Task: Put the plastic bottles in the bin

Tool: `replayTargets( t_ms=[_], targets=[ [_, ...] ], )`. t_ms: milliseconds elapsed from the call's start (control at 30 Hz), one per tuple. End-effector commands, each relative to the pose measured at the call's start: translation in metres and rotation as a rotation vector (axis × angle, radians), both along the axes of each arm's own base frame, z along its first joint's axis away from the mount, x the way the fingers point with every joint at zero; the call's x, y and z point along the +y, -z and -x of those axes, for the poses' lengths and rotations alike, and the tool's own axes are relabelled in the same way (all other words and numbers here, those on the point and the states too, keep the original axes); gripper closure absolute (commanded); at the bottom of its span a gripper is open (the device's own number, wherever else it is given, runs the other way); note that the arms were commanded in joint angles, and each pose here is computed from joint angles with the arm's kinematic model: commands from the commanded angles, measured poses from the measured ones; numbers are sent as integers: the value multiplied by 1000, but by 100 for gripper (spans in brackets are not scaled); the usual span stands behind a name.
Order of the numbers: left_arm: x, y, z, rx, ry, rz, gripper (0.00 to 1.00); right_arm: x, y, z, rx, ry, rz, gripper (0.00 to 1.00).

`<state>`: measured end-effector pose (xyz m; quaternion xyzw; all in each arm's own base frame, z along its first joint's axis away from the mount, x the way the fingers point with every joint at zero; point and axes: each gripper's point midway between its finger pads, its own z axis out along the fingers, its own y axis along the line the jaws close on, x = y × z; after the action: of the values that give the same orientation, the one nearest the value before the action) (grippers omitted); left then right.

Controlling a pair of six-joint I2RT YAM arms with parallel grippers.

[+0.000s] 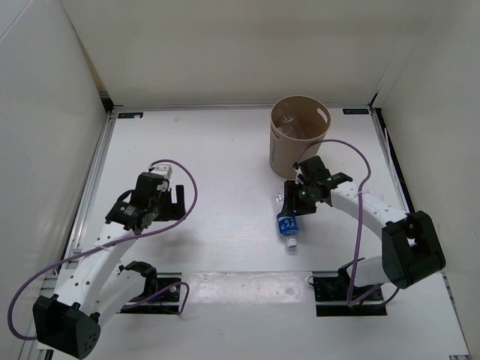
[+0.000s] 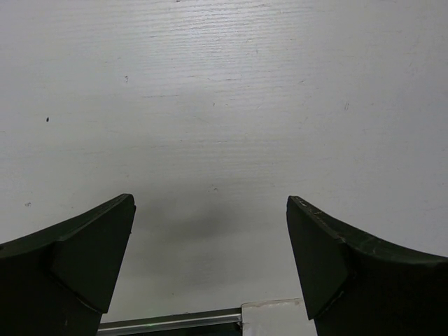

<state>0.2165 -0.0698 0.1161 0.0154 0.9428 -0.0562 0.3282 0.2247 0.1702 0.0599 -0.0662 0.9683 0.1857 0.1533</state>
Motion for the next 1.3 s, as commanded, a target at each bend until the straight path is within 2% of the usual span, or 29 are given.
replayTargets(
  t_ms=[0,100,267,333,400,533,1067,1167,1267],
  targets=[
    [3,-5,0,-25,-20,0,0,2,11,8,11,-68,56,45],
    [3,-4,0,-20,-19,-2,0,5,12,16,12,-123,59,46],
    [2,-1,-2,-4,-18,-5,0,11,6,26,-9,-194,68,56],
    [1,2,-2,8,-13,-5,0,18,5,31,-17,-232,61,56],
    [0,2,-2,10,-10,-5,0,26,2,36,-35,-283,57,47],
    [-2,3,-2,18,0,-1,0,35,3,41,-37,-333,59,38],
    [-4,-1,1,-17,16,19,0,74,22,52,9,-466,87,35],
    [-3,-3,1,-23,17,20,0,86,28,53,0,-514,87,45],
    [-4,-5,2,-32,17,24,0,104,27,53,-83,-667,95,61]
  ],
)
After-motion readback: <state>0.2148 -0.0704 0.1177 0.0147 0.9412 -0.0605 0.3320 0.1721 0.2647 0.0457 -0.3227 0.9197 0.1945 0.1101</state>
